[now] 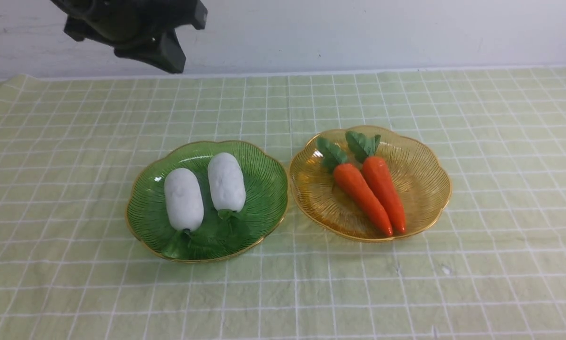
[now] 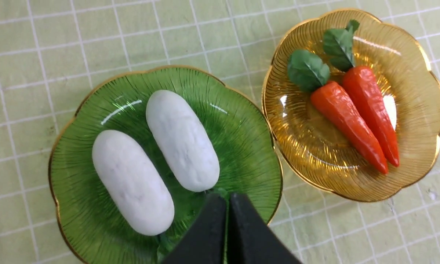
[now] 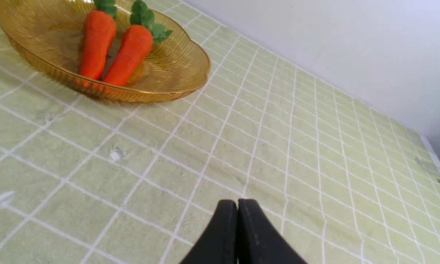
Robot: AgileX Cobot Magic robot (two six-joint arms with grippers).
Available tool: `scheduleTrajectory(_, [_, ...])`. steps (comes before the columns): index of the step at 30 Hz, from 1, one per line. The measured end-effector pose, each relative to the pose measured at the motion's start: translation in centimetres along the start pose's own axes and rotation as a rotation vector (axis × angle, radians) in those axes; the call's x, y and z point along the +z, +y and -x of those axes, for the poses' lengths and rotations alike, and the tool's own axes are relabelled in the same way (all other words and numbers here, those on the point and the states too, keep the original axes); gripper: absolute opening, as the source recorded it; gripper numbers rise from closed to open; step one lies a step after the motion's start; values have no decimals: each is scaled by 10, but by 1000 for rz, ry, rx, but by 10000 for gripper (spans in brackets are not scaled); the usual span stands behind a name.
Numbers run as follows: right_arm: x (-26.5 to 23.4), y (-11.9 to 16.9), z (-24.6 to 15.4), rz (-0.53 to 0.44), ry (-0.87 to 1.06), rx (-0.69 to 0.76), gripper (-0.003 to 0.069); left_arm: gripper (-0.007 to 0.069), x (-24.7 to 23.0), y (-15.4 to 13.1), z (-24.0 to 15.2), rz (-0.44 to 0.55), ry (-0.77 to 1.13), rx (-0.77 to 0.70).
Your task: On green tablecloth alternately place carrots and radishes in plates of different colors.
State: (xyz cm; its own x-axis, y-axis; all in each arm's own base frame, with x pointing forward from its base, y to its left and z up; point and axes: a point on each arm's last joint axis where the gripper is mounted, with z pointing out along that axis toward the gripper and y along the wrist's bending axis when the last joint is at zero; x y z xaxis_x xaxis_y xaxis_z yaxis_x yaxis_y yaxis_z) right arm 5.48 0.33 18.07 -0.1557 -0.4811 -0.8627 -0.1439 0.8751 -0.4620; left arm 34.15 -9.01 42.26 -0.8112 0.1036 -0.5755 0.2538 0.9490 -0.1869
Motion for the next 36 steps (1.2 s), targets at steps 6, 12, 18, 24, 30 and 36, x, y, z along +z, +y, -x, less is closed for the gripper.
scheduleTrajectory(6, [0, -1, -1, -22, 12, -1, -15, -8, -37, -5, -26, 0, -18, 49])
scheduleTrajectory(12, [0, -1, -1, -22, 12, -1, -15, -8, -53, -6, -50, -1, -17, 82])
scheduleTrajectory(18, [0, -1, -1, -17, 10, 58, -15, -8, -66, -6, -80, 3, -1, 86])
scheduleTrajectory(24, [0, 1, 0, 0, 2, 234, -15, -8, -86, -6, -98, 27, -33, 99])
scheduleTrajectory(30, [0, 2, 1, 13, -2, 337, -15, -8, -125, -12, -114, 28, -141, 119])
scheduleTrajectory(36, [0, 2, 1, 13, -2, 342, -15, -8, -154, -15, -145, 27, -215, 133])
